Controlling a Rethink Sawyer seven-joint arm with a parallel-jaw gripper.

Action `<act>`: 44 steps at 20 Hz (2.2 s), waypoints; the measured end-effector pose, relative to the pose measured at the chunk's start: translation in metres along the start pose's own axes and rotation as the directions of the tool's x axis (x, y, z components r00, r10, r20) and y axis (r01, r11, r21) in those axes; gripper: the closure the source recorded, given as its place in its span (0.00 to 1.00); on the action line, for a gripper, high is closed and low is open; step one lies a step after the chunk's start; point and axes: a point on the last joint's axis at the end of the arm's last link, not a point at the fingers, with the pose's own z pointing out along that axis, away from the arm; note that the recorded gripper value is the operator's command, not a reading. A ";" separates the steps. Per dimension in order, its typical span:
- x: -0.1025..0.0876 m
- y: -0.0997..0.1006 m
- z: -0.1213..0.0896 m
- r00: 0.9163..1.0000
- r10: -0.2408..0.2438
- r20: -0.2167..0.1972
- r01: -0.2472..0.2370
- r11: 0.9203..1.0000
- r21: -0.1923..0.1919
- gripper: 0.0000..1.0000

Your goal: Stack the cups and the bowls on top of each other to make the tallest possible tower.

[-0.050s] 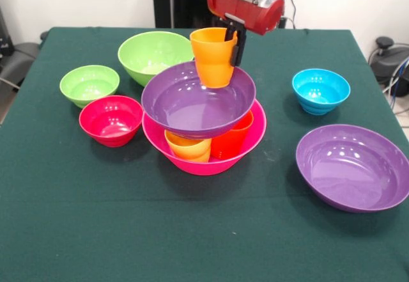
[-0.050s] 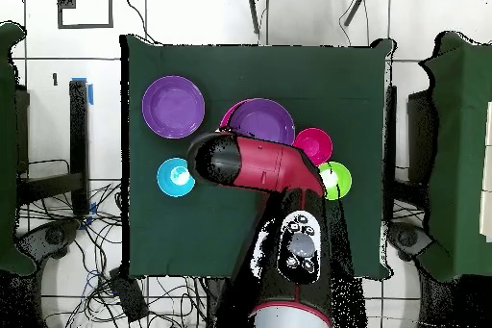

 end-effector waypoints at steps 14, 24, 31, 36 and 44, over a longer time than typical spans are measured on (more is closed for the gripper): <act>-0.034 0.002 0.006 0.999 0.020 0.035 -0.020 1.000 -0.013 1.00; -0.058 0.013 0.006 0.997 0.024 0.073 -0.021 0.999 -0.032 1.00; -0.060 0.015 0.006 0.997 0.022 0.077 -0.019 0.999 -0.035 1.00; -0.059 0.014 0.011 0.997 0.020 0.073 -0.018 0.999 -0.031 1.00; -0.059 0.014 0.011 0.997 0.019 0.072 -0.017 0.999 -0.030 1.00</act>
